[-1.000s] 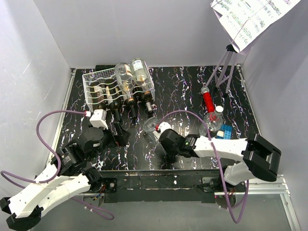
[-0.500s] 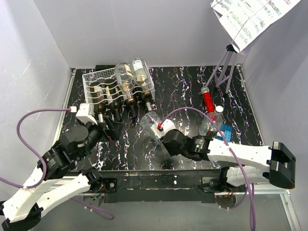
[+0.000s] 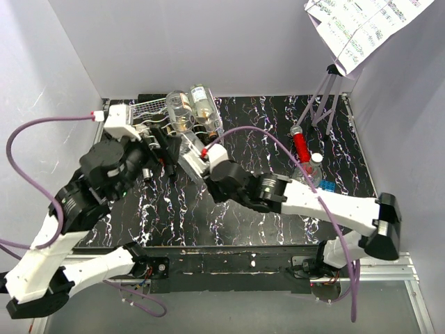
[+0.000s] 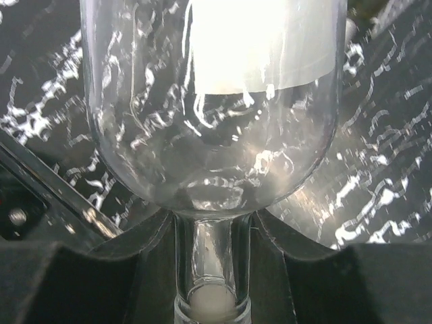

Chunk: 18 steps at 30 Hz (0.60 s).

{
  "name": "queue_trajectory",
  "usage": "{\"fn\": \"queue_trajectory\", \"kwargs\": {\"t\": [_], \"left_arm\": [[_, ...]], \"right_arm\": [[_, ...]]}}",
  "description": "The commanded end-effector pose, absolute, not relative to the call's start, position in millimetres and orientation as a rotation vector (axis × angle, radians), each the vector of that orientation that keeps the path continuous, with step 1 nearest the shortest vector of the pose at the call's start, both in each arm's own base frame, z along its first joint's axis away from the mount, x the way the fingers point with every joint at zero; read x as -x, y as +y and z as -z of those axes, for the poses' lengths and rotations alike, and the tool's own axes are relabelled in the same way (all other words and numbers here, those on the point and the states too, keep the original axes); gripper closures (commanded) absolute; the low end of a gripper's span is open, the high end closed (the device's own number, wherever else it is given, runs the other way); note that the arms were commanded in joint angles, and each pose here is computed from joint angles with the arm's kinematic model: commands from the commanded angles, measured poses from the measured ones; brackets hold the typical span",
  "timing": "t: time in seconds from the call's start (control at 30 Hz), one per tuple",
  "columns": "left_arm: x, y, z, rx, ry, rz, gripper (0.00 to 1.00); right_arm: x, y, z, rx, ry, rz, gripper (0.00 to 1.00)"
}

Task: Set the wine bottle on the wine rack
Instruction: Pick up the wine bottle from the center of the board, then place the wine bottle in the wine rack.

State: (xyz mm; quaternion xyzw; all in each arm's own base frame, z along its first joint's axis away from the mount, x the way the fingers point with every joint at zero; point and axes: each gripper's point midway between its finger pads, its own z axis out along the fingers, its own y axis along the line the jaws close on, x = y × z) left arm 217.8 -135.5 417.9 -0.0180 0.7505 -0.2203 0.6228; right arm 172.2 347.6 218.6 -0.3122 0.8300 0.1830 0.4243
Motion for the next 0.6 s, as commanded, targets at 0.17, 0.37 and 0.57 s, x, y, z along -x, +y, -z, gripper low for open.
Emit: {"fn": "queue_trajectory", "kwargs": {"t": [0.17,0.37,0.57], "left_arm": [[-229,-110,-469,0.109,1.668,0.491,0.02],[-198,-53,-523,0.266,1.461,0.457,0.02],[-173,-32,-533,0.281,1.356,0.484,0.02]], "right_arm": [[-225,476,-328,0.577,1.808,-0.791,0.99],[-263,521,-338,0.505,1.800,-0.877,0.99],[-308,557,-333,0.416,1.766,-0.886,0.99]]}}
